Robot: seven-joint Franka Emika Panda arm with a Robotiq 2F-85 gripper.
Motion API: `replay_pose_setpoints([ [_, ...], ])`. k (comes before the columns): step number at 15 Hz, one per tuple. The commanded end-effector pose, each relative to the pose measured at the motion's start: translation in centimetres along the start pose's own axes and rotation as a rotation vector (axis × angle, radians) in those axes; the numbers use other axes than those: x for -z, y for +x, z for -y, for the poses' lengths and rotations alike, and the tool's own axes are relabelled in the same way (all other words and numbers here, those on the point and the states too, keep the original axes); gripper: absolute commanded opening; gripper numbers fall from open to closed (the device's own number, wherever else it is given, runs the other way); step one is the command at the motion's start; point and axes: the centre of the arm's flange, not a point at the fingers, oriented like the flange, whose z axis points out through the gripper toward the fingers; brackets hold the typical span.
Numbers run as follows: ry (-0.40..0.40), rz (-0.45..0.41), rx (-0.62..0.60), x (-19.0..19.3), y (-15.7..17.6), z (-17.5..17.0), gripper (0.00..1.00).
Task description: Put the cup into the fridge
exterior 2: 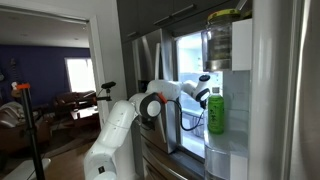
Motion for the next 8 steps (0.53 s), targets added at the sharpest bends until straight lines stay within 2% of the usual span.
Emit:
replay_pose_setpoints([
  [1,0.027,-0.004,0.002,-0.24,0.18,-0.23,0.39],
  [3,0.03,-0.008,0.005,-0.18,0.18,-0.18,0.51],
  [8,0.04,-0.017,0.01,-0.02,0.07,0.08,0.88],
])
